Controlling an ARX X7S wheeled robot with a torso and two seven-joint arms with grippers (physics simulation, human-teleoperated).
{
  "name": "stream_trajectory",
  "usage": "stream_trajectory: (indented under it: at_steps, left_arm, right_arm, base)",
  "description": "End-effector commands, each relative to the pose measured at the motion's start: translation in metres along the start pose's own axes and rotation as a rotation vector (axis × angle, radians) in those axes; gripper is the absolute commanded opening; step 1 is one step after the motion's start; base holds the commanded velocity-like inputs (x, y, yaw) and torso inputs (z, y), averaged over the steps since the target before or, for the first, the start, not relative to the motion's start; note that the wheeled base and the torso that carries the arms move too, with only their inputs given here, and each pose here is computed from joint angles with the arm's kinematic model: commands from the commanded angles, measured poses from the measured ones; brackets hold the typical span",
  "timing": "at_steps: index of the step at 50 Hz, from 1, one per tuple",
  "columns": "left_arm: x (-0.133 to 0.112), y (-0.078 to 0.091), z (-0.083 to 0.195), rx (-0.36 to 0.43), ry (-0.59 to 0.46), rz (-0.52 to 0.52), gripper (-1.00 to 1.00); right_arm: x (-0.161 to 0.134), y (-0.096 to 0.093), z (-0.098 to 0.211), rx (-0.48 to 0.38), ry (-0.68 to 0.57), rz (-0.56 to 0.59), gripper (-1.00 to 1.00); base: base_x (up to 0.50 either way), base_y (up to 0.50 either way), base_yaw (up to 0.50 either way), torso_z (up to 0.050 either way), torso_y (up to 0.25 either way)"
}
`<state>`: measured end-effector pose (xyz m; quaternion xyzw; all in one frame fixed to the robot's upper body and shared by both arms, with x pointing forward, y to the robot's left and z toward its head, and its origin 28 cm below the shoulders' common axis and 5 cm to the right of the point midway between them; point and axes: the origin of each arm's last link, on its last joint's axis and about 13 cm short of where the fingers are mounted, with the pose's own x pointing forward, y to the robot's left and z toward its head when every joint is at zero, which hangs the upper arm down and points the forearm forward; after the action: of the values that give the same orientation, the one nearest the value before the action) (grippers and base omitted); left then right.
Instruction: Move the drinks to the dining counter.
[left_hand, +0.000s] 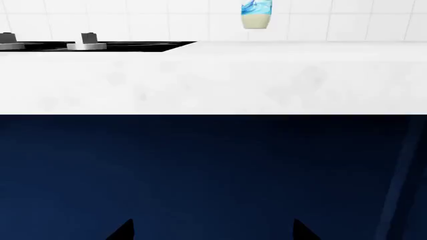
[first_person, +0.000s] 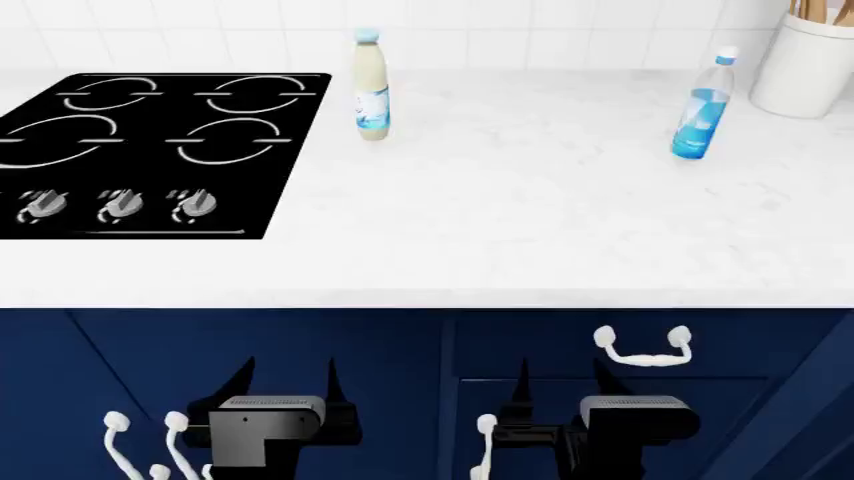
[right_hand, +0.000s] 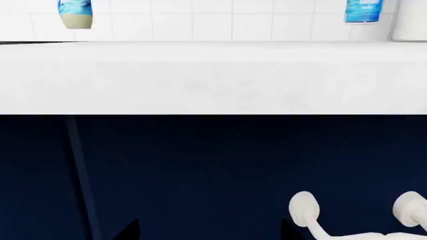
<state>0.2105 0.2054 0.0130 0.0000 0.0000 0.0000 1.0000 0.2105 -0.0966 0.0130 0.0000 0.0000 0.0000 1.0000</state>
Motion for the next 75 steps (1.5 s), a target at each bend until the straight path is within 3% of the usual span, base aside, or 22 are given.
stream_trajectory:
  at_steps: [1, 16, 18, 22, 23, 25, 26, 28, 30, 32, 35, 37, 40, 46, 48, 55, 58, 60, 61, 65, 69, 75]
  left_arm:
    - [-0.001, 0.0, 0.0, 0.005, 0.005, -0.006, 1.0]
    - [-0.001, 0.0, -0.001, 0.016, 0.005, -0.005, 1.0]
    - [-0.005, 0.001, 0.007, 0.034, -0.079, 0.002, 1.0]
    - [-0.005, 0.001, 0.007, 0.034, -0.079, 0.002, 1.0]
    - [-0.004, 0.009, 0.03, -0.06, -0.076, -0.008, 1.0]
    - [-0.005, 0.01, 0.063, -0.064, -0.175, -0.01, 1.0]
    - [-0.005, 0.01, 0.067, -0.079, -0.156, -0.033, 1.0]
    - [-0.004, 0.012, 0.075, -0.063, -0.163, 0.021, 1.0]
    - [-0.004, 0.012, 0.079, -0.082, -0.166, 0.0, 1.0]
    - [-0.001, 0.017, 0.089, -0.088, -0.142, 0.011, 1.0]
    - [-0.004, 0.021, 0.098, -0.058, -0.185, 0.033, 1.0]
    - [-0.005, 0.025, 0.107, 0.061, -0.268, 0.077, 1.0]
    - [-0.005, 0.027, 0.11, 0.044, -0.218, 0.083, 1.0]
    - [-0.01, 0.033, 0.141, 0.104, -0.241, 0.079, 1.0]
    - [-0.009, 0.035, 0.154, 0.064, -0.268, 0.064, 1.0]
    - [-0.019, 0.042, 0.218, 0.102, -0.344, 0.059, 1.0]
    - [-0.028, 0.056, 0.251, 0.181, -0.437, 0.199, 1.0]
    - [-0.036, 0.059, 0.275, 0.159, -0.505, 0.312, 1.0]
    - [-0.04, 0.057, 0.284, 0.14, -0.521, 0.331, 1.0]
    - [-0.071, 0.046, 0.298, 0.176, -0.478, 0.084, 1.0]
    - [-0.094, 0.049, 0.313, 0.145, -0.516, 0.097, 1.0]
    - [-0.099, 0.051, 0.31, 0.141, -0.517, 0.105, 1.0]
  right_arm:
    - [0.0, 0.001, 0.0, 0.005, 0.001, 0.004, 1.0]
    - [0.002, 0.001, -0.002, 0.01, 0.004, 0.005, 1.0]
    - [0.004, -0.006, 0.011, 0.052, 0.131, -0.074, 1.0]
    - [0.004, -0.006, 0.011, 0.052, 0.131, -0.074, 1.0]
    - [0.003, -0.018, 0.035, 0.114, 0.117, -0.098, 1.0]
    - [0.0, -0.021, 0.057, 0.175, 0.008, -0.067, 1.0]
    - [-0.001, -0.022, 0.06, 0.124, 0.008, -0.046, 1.0]
    - [-0.003, -0.024, 0.069, 0.156, -0.071, -0.025, 1.0]
    - [-0.006, -0.023, 0.072, 0.033, -0.098, -0.035, 1.0]
    - [-0.009, -0.022, 0.082, 0.014, -0.121, -0.03, 1.0]
    - [-0.014, -0.022, 0.099, 0.036, -0.169, -0.049, 1.0]
    - [-0.019, -0.023, 0.115, 0.06, -0.215, -0.06, 1.0]
    - [-0.022, -0.019, 0.121, -0.068, -0.227, -0.055, 1.0]
    - [-0.026, -0.023, 0.144, 0.019, -0.273, -0.023, 1.0]
    - [-0.02, -0.024, 0.159, 0.007, -0.293, -0.027, 1.0]
    - [-0.016, -0.024, 0.22, -0.076, -0.38, -0.034, 1.0]
    - [-0.024, -0.028, 0.241, -0.104, -0.449, -0.102, 1.0]
    - [-0.034, -0.025, 0.255, -0.109, -0.477, -0.13, 1.0]
    - [-0.042, -0.02, 0.259, -0.076, -0.482, -0.042, 1.0]
    - [-0.06, -0.019, 0.278, -0.162, -0.507, -0.059, 1.0]
    - [-0.088, -0.012, 0.296, -0.179, -0.564, -0.034, 1.0]
    - [-0.089, -0.016, 0.291, -0.154, -0.562, -0.023, 1.0]
  base:
    - [0.0, 0.0, 0.0, 0.0, 0.0]
    - [0.0, 0.0, 0.0, 0.0, 0.0]
    - [0.0, 0.0, 0.0, 0.0, 0.0]
    - [0.0, 0.0, 0.0, 0.0, 0.0]
    - [0.0, 0.0, 0.0, 0.0, 0.0]
    - [0.0, 0.0, 0.0, 0.0, 0.0]
    - [0.0, 0.0, 0.0, 0.0, 0.0]
    - [0.0, 0.0, 0.0, 0.0, 0.0]
    - [0.0, 0.0, 0.0, 0.0, 0.0]
    - [0.0, 0.0, 0.0, 0.0, 0.0]
    - [0.0, 0.0, 0.0, 0.0, 0.0]
    - [0.0, 0.0, 0.0, 0.0, 0.0]
    - [0.0, 0.0, 0.0, 0.0, 0.0]
    - [0.0, 0.0, 0.0, 0.0, 0.0]
    - [0.0, 0.0, 0.0, 0.0, 0.0]
    - [0.0, 0.0, 0.0, 0.0, 0.0]
    - [0.0, 0.0, 0.0, 0.0, 0.0]
    - [0.0, 0.0, 0.0, 0.0, 0.0]
    - [0.0, 0.0, 0.0, 0.0, 0.0]
    - [0.0, 0.0, 0.0, 0.0, 0.0]
    - [0.0, 0.0, 0.0, 0.0, 0.0]
    - [0.0, 0.0, 0.0, 0.0, 0.0]
